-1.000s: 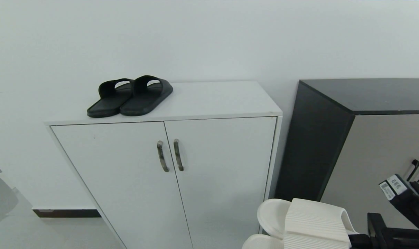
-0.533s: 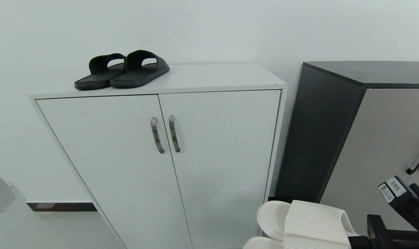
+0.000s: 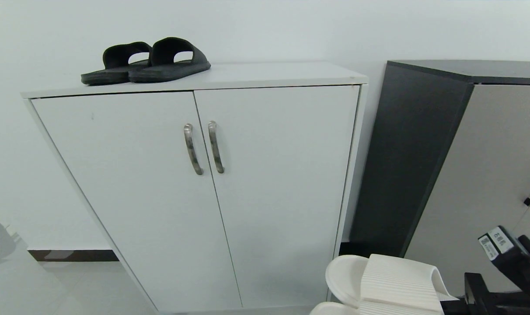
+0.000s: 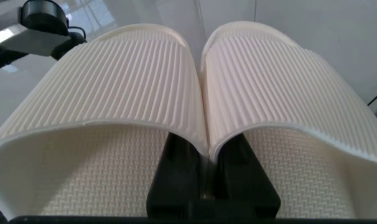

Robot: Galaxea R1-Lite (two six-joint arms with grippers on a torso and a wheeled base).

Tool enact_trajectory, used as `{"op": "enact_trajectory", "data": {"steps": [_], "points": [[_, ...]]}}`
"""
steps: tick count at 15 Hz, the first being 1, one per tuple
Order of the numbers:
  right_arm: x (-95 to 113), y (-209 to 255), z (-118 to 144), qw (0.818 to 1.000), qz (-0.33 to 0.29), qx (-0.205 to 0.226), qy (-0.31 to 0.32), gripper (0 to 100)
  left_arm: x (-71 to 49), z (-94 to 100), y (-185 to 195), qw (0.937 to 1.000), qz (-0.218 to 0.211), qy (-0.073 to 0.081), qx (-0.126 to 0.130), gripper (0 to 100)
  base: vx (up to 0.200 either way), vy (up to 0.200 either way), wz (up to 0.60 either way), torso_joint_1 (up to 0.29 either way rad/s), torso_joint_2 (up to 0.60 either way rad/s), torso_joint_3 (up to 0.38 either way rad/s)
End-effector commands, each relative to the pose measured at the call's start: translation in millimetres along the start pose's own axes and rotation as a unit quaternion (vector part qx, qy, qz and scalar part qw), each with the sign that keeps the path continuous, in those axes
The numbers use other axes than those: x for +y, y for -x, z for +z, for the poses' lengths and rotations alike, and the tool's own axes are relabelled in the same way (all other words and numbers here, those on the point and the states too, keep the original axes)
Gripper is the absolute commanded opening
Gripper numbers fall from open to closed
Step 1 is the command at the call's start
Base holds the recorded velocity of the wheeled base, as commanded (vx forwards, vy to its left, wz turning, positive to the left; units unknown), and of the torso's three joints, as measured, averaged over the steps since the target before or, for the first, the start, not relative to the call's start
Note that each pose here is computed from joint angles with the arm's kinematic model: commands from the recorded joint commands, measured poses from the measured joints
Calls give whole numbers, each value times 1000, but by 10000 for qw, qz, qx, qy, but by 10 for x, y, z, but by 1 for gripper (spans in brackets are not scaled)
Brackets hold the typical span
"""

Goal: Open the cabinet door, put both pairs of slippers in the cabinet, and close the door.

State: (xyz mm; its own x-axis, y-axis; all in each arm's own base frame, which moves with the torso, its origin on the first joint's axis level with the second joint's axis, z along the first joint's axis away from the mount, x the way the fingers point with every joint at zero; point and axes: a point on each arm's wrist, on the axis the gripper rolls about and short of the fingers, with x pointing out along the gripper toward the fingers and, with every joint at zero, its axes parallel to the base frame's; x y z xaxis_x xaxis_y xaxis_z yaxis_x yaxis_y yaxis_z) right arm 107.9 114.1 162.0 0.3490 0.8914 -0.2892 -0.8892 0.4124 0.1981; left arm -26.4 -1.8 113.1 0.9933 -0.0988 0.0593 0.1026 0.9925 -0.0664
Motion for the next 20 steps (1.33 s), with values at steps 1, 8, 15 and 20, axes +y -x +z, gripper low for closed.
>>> {"op": "enact_trajectory", "data": {"steps": [1,8,15,20], "points": [[2,-3,-1,10000,72,10,-2,0,-55,645,-256,9949,-910,278,335,100,0,0,0,0,0,0],[11,7,-12,9999,172,10,1,0,-269,1181,-1013,8761,-4568,689,1382,100,0,0,0,0,0,0],[-9,-33,-21,9998,159,85,-27,0,-691,1442,-1618,8787,-4197,1742,1464,100,0,0,0,0,0,0],[-6,-28,-18,9998,160,71,-21,0,-940,1405,-2123,8737,-4144,1791,1811,100,0,0,0,0,0,0]]}}
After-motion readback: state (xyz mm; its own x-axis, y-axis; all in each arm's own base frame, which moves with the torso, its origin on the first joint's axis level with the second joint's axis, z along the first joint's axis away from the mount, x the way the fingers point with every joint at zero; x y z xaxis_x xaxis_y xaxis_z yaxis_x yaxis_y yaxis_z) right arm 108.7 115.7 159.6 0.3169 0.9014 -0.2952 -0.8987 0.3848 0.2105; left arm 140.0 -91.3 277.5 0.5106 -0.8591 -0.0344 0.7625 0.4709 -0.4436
